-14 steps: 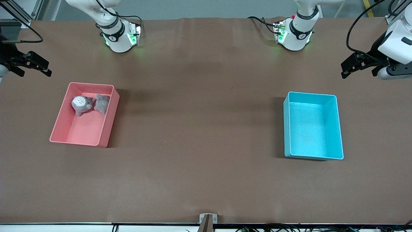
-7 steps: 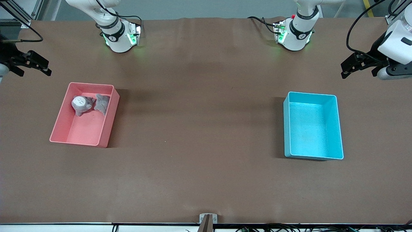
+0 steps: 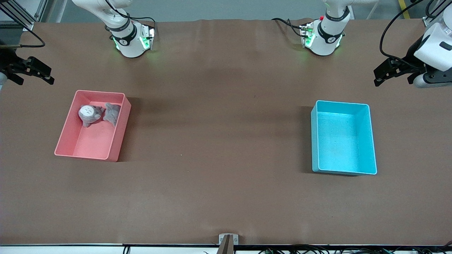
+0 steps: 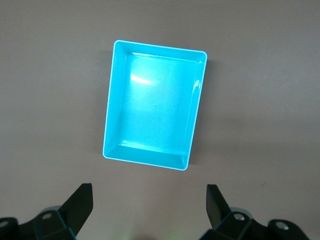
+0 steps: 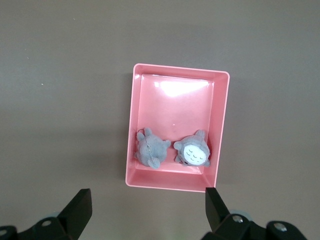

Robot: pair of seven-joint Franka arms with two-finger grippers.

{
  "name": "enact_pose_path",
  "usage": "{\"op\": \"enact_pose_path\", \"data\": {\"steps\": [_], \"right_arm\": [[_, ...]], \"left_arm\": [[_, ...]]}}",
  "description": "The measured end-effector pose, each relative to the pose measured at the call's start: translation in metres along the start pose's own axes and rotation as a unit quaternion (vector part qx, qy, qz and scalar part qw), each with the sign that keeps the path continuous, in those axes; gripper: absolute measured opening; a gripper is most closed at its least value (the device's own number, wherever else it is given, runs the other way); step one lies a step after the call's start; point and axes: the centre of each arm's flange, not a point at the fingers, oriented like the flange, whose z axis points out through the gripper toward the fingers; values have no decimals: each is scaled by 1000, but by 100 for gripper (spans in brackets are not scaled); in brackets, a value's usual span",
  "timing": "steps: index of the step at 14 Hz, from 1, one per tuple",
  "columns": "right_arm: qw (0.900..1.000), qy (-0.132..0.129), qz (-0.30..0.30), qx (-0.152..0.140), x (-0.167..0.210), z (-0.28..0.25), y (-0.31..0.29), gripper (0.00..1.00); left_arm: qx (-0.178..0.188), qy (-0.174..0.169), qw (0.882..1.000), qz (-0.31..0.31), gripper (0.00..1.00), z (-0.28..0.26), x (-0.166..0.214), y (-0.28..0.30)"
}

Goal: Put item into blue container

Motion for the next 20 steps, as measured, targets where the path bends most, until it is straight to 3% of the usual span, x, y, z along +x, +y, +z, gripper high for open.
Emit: {"op": "enact_pose_path", "data": {"steps": [7, 20], "right_arm": [[1000, -15, 0, 0, 8, 5, 0, 100], [1000, -12, 0, 2, 8, 3, 0, 100]], "left_arm": [[0, -1, 1000, 0, 100, 1, 1, 0], [-1, 5, 1000, -1, 100, -4, 2, -1]]}}
